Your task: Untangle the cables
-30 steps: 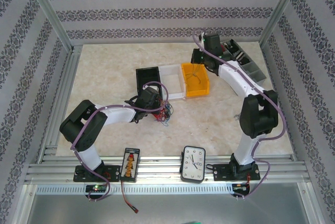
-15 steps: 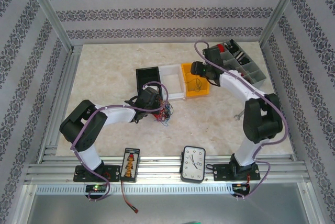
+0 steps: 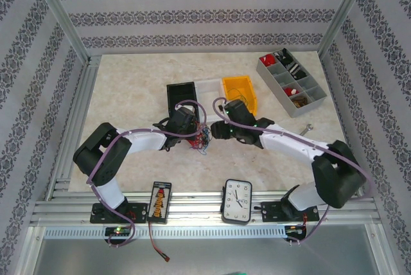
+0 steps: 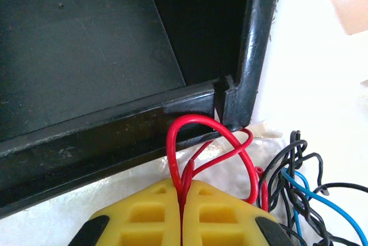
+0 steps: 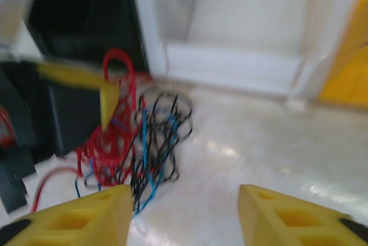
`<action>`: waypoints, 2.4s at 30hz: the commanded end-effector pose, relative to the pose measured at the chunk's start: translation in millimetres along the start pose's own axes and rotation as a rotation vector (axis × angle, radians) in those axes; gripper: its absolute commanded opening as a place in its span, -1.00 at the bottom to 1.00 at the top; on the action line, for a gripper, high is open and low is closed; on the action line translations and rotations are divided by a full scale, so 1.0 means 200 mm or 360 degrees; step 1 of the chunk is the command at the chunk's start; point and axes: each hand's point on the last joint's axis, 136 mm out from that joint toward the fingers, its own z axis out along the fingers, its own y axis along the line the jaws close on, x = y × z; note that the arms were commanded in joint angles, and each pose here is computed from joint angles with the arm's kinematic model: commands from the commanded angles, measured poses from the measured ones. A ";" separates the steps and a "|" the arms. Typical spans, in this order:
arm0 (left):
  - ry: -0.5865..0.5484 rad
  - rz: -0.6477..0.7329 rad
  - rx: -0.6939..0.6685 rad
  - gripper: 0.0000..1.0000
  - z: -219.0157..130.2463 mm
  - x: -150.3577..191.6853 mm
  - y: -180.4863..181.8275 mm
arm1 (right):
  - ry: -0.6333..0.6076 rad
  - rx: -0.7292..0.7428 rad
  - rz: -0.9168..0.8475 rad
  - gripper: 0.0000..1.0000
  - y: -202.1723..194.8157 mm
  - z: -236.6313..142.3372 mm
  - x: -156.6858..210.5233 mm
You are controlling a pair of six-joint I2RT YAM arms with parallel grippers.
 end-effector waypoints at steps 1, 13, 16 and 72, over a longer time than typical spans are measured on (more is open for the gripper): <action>0.0055 -0.0031 -0.0056 -1.00 0.01 0.06 0.04 | 0.0081 -0.0136 0.0016 -0.32 0.08 0.09 0.06; 0.0053 -0.0036 -0.0065 -1.00 0.00 0.07 0.05 | 0.0183 -0.0268 -0.0083 -0.54 0.18 0.18 0.07; 0.0058 -0.0030 -0.0055 -1.00 0.01 0.06 0.04 | 0.0203 -0.0265 -0.0089 -0.54 0.18 0.21 0.07; 0.0218 0.0186 0.0082 -1.00 -0.02 0.16 -0.02 | 0.0004 0.0183 0.0325 -0.03 -0.38 -0.15 0.21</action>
